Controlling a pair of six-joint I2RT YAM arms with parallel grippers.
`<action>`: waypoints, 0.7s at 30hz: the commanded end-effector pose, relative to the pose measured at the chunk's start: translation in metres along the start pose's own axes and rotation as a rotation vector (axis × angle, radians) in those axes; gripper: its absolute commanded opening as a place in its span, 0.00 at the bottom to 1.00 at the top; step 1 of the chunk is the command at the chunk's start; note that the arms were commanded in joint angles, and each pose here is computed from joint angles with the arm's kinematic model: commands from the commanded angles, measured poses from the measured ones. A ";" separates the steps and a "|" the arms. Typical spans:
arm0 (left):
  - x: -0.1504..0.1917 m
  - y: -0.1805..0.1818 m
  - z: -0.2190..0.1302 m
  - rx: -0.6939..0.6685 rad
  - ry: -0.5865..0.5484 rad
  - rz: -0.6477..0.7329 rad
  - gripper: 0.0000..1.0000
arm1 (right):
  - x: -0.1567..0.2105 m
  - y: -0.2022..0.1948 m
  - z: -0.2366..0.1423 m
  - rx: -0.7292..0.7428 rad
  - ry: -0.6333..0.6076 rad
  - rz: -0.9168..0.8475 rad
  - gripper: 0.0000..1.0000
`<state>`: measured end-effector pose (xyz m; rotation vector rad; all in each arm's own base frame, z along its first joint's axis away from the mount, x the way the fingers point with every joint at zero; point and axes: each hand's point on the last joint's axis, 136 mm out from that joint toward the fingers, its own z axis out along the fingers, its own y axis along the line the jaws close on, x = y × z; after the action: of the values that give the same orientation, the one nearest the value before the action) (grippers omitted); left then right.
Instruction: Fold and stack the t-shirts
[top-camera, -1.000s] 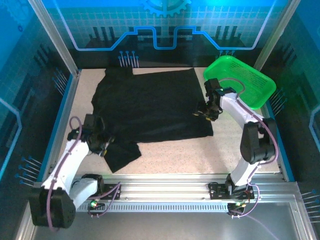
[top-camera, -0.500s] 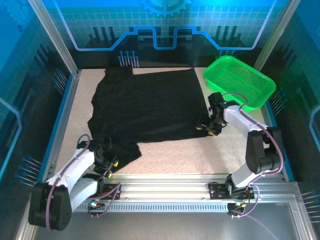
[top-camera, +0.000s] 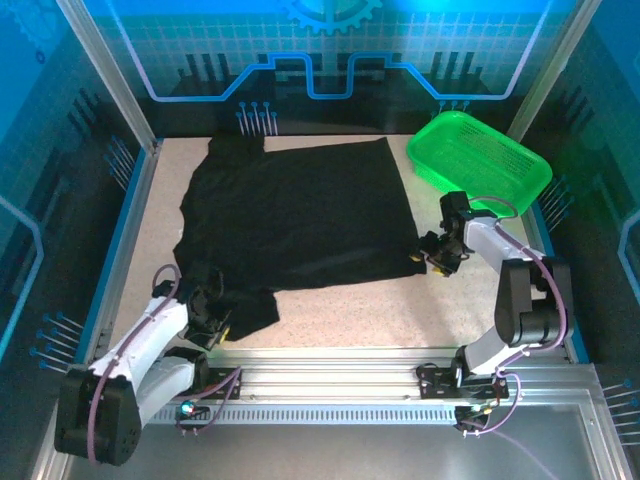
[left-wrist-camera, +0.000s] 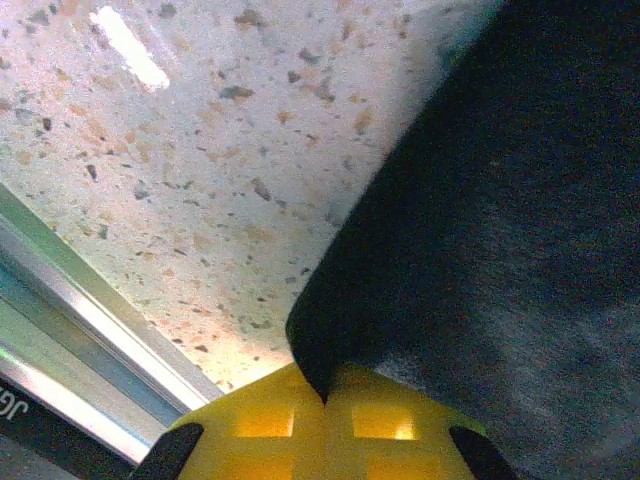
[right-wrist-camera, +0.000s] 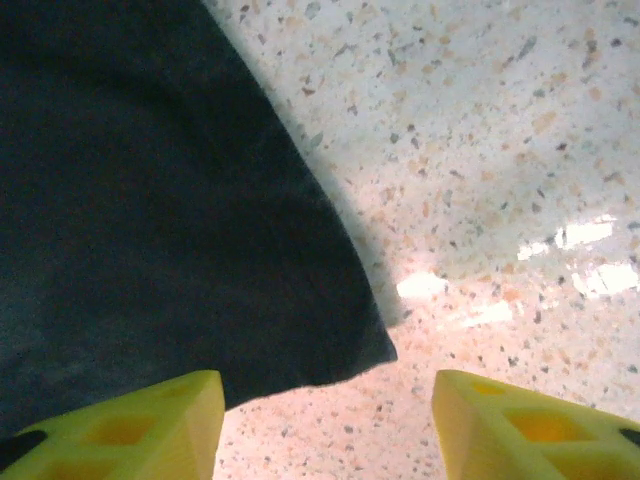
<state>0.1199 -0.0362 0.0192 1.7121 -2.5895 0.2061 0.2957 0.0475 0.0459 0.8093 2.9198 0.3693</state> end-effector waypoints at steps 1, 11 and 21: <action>-0.004 0.000 -0.010 0.017 -0.040 0.000 0.00 | -0.001 -0.004 0.011 0.023 0.042 0.037 0.53; -0.006 -0.001 -0.024 0.026 -0.064 0.017 0.00 | 0.003 -0.009 0.032 0.047 0.067 0.070 0.38; 0.001 0.018 -0.037 0.001 -0.055 -0.019 0.00 | 0.021 -0.015 0.026 0.145 0.107 0.024 0.01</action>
<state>0.1200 -0.0282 0.0494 1.7540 -2.6617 0.2312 0.2939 0.0501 0.0159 0.8880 2.9997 0.3045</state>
